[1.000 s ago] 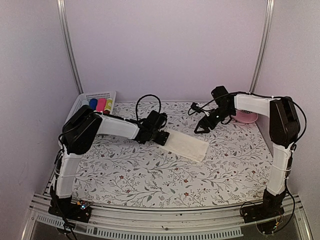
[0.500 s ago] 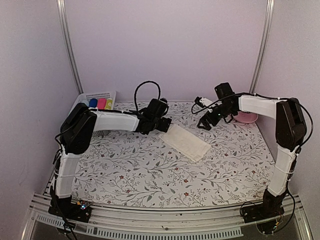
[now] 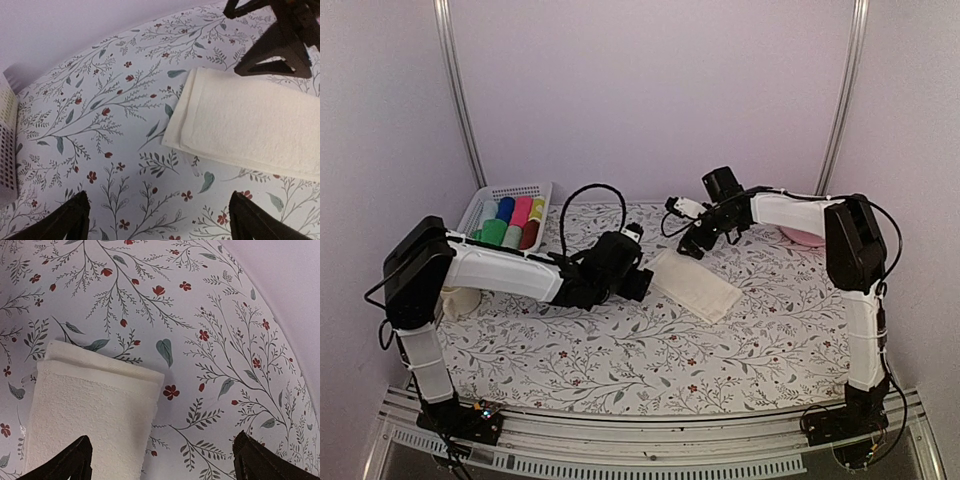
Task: Roll the towels
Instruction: Rotate the towel at the center of the board, then pick up the towel from the center of the board.
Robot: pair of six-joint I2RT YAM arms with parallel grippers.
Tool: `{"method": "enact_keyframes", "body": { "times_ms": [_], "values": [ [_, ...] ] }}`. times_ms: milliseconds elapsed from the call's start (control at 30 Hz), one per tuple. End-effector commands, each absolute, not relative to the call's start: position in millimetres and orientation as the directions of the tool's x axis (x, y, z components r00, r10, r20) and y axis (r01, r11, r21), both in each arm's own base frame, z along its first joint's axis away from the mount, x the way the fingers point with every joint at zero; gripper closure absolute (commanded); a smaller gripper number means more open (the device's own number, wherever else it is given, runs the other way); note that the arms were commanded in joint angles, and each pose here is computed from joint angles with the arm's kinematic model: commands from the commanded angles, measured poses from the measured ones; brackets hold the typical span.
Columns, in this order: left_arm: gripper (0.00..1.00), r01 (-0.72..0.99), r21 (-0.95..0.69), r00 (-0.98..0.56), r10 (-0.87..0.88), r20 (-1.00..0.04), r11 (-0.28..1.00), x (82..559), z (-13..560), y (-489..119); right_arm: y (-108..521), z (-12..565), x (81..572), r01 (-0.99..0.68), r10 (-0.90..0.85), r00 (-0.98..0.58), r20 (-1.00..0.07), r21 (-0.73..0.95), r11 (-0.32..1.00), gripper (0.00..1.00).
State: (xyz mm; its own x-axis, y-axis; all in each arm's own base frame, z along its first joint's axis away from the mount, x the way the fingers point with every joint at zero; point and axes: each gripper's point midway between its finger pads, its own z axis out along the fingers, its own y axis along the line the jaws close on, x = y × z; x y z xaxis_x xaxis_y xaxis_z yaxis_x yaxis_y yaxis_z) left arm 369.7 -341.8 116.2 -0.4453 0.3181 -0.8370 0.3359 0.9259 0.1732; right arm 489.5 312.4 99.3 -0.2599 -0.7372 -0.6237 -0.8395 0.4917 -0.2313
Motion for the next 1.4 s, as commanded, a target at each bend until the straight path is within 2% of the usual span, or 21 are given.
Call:
{"method": "enact_keyframes", "body": {
  "times_ms": [0, 333, 633, 733, 900, 1067, 1167, 1367],
  "values": [
    [0.03, 0.292, 0.157, -0.448, 0.28, -0.849, 0.943, 341.5, 117.4, -335.6, 331.9, 82.3, 501.7, -0.825, -0.751, -0.244, -0.613, -0.276, 0.493, 0.01],
    [0.03, 0.312, 0.227, -0.409, 0.346, -0.845, 0.923, 301.5, 108.5, -335.9, 309.9, 8.5, 542.5, -0.695, -0.76, -0.393, -0.517, -0.374, 0.614, 0.01],
    [0.03, 0.538, 0.276, -0.279, 0.478, -0.833, 0.796, 279.7, 105.0, -367.6, 260.5, 6.8, 572.7, -0.614, -0.683, -0.492, -0.54, -0.341, 0.712, 0.01],
    [0.03, 0.634, 0.313, -0.174, 0.525, -0.833, 0.707, 270.4, 109.0, -381.2, 264.8, 28.2, 568.1, -0.64, -0.68, -0.469, -0.564, -0.313, 0.701, 0.01],
    [0.03, 0.724, 0.443, 0.069, 0.582, -0.81, 0.53, 261.1, 121.0, -403.5, 260.9, 107.1, 571.5, -0.626, -0.648, -0.426, -0.632, -0.311, 0.715, 0.01],
    [0.03, 0.771, 0.531, 0.246, 0.605, -0.757, 0.351, 266.2, 123.4, -430.6, 228.5, 190.6, 565.8, -0.585, -0.569, -0.398, -0.72, -0.279, 0.762, 0.01],
    [0.03, 0.778, 0.584, 0.347, 0.614, -0.709, 0.234, 270.5, 117.8, -446.2, 201.3, 214.2, 550.5, -0.587, -0.51, -0.409, -0.756, -0.21, 0.782, 0.01],
    [0.19, 0.802, 0.596, 0.423, 0.665, -0.616, 0.042, 292.9, 78.7, -470.6, 166.1, 238.1, 504.3, -0.601, -0.461, -0.42, -0.782, -0.141, 0.787, 0.01]
  ]
}}
